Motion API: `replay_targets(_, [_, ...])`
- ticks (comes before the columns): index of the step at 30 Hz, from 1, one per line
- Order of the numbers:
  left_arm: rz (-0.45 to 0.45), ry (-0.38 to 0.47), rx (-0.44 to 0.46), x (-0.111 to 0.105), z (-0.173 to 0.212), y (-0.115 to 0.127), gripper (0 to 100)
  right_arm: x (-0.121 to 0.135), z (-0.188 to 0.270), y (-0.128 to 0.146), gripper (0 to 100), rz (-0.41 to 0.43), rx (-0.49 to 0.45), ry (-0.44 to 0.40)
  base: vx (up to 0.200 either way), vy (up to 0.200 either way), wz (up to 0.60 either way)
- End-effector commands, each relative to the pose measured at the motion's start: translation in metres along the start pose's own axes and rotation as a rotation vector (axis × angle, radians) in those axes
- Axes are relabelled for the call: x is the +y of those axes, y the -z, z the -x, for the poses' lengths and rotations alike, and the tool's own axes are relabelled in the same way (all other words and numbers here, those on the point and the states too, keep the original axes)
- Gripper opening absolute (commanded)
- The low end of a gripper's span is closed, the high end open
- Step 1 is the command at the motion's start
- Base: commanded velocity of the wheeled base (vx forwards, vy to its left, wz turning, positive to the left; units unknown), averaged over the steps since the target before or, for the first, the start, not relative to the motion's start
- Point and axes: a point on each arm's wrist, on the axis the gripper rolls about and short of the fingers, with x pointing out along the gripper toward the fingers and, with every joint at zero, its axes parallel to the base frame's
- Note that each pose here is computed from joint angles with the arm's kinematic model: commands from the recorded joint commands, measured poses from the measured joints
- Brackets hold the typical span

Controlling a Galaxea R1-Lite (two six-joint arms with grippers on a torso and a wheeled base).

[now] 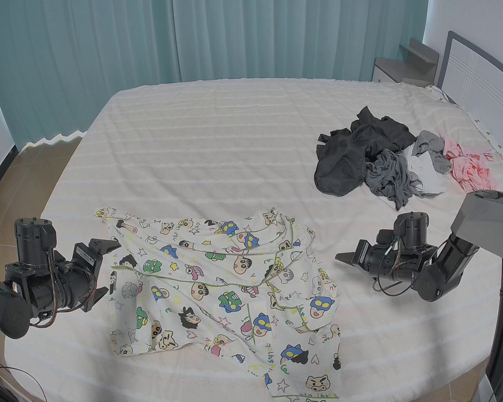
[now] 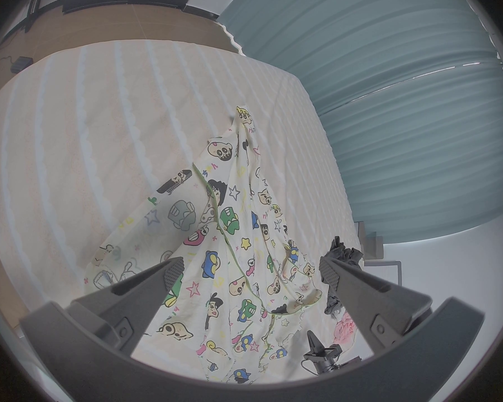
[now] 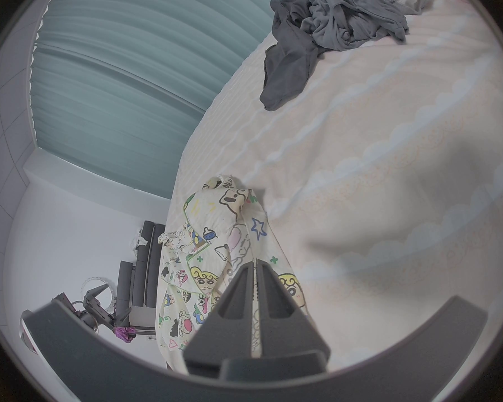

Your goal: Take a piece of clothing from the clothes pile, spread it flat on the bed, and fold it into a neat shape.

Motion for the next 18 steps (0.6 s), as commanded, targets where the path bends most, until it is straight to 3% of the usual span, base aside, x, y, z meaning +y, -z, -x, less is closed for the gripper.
replay_targets(1, [0.0, -0.002, 0.001, 0.001, 0.0, 0.0, 100, -0.003, -0.001, 0.0, 0, -0.004, 0.002, 0.007, 0.0, 0.0, 0.0])
replay_targets(3, [0.0, 0.0, 0.002, 0.001, 0.0, 0.0, 100, -0.008, -0.005, 0.007, 0, -0.012, 0.03, 0.021, 0.0, 0.0, 0.0])
replay_targets(4, [0.0, -0.001, 0.002, 0.001, 0.0, 0.0, 100, -0.011, -0.007, 0.009, 100, -0.014, 0.039, 0.027, 0.0, 0.0, 0.0])
replay_targets(18, [0.001, -0.014, 0.009, 0.003, -0.003, 0.001, 100, -0.01, -0.037, 0.034, 100, 0.001, 0.131, 0.024, 0.0, 0.0, 0.0])
